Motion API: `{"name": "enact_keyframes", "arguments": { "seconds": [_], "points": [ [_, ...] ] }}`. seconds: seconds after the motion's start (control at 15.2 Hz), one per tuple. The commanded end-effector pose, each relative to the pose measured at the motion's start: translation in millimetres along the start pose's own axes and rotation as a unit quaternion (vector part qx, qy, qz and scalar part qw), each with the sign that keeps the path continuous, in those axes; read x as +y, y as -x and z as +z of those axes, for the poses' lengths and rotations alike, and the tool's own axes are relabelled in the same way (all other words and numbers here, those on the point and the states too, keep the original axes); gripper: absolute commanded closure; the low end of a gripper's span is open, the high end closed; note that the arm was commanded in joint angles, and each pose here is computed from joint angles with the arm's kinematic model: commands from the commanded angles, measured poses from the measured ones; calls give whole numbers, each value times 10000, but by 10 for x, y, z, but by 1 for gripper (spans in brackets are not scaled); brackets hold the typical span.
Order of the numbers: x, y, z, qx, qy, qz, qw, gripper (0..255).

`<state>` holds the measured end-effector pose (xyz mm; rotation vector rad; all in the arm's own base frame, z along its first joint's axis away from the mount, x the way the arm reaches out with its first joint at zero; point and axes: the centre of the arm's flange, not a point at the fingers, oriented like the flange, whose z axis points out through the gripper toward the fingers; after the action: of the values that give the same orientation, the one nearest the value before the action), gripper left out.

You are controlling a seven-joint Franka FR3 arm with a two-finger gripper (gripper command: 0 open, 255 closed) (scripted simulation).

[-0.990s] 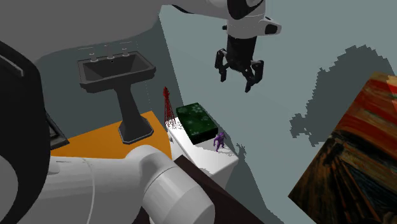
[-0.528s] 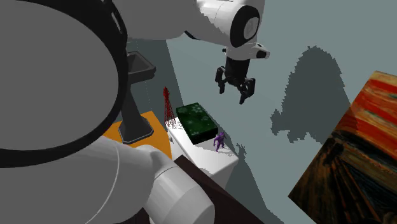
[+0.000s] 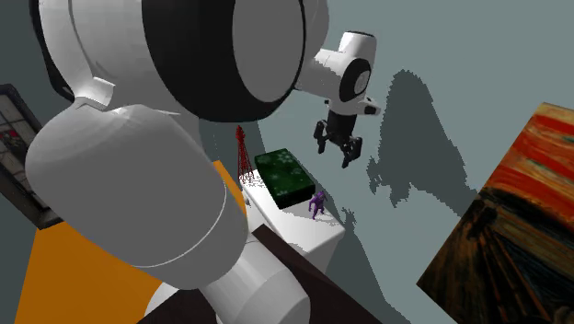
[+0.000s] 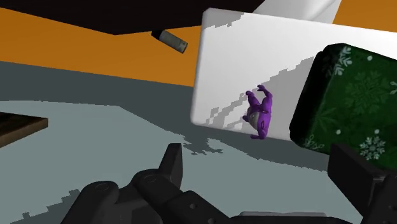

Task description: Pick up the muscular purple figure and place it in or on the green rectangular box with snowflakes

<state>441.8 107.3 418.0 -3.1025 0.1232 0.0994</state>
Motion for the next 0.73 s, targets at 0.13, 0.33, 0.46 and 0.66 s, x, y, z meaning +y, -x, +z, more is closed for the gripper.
{"name": "enact_keyframes", "arguments": {
  "seconds": [0.13, 0.33, 0.46, 0.66],
  "points": [
    [-135, -266, 457, -223, 26, 157, 9996, 0],
    [-224, -455, 822, -390, 48, 272, 9989, 0],
    [-280, -575, 1069, -501, 62, 348, 9981, 0],
    [-359, -747, 1444, -667, 84, 462, 9967, 0]
  ]
}}
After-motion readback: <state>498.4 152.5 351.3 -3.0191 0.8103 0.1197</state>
